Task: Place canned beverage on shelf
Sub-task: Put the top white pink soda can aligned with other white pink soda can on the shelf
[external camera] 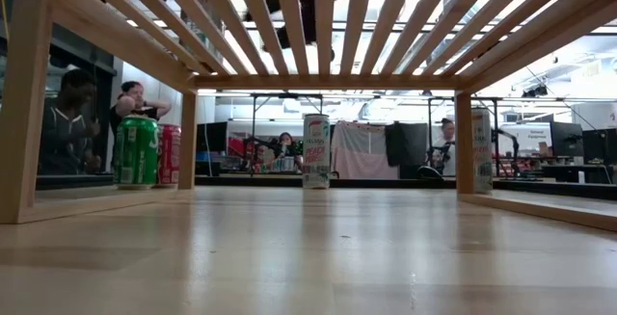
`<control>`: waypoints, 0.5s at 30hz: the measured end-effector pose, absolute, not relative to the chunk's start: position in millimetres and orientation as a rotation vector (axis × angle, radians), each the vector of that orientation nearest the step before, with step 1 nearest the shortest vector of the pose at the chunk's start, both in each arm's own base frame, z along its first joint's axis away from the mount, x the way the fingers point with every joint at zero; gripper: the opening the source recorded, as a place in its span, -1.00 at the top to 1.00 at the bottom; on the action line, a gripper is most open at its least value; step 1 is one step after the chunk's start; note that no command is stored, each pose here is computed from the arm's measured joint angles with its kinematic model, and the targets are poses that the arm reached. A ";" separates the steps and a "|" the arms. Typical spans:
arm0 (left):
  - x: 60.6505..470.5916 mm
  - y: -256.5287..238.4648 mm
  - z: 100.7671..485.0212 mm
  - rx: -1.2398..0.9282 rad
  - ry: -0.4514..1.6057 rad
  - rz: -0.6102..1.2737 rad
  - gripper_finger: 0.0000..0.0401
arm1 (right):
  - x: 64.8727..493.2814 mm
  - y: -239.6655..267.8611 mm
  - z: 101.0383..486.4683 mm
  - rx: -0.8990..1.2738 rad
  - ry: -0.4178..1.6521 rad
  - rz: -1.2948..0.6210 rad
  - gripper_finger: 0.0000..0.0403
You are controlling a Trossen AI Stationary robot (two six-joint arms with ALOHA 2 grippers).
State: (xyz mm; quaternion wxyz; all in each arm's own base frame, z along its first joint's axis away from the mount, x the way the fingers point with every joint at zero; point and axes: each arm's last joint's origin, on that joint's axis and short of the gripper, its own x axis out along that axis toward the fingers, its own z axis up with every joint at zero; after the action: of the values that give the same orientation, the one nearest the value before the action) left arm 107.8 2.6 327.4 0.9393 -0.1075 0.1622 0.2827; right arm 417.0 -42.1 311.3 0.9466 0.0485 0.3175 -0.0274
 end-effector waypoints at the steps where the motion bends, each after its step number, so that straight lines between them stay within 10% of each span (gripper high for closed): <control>1: 106.8 2.9 327.9 -0.220 0.326 0.580 1.00 | 409.6 -42.3 313.1 0.088 0.693 -0.053 -0.94; 15: 102.4 5.3 329.8 -0.215 0.287 0.653 1.00 | 347.8 -71.5 352.2 -0.045 0.837 -0.349 -0.94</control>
State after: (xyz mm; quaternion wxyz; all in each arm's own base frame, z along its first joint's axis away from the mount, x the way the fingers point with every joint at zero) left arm 102.4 5.3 329.8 0.9313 -0.1048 0.1403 0.3192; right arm 347.8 -71.5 352.2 0.8986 -0.0217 0.4044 -0.1688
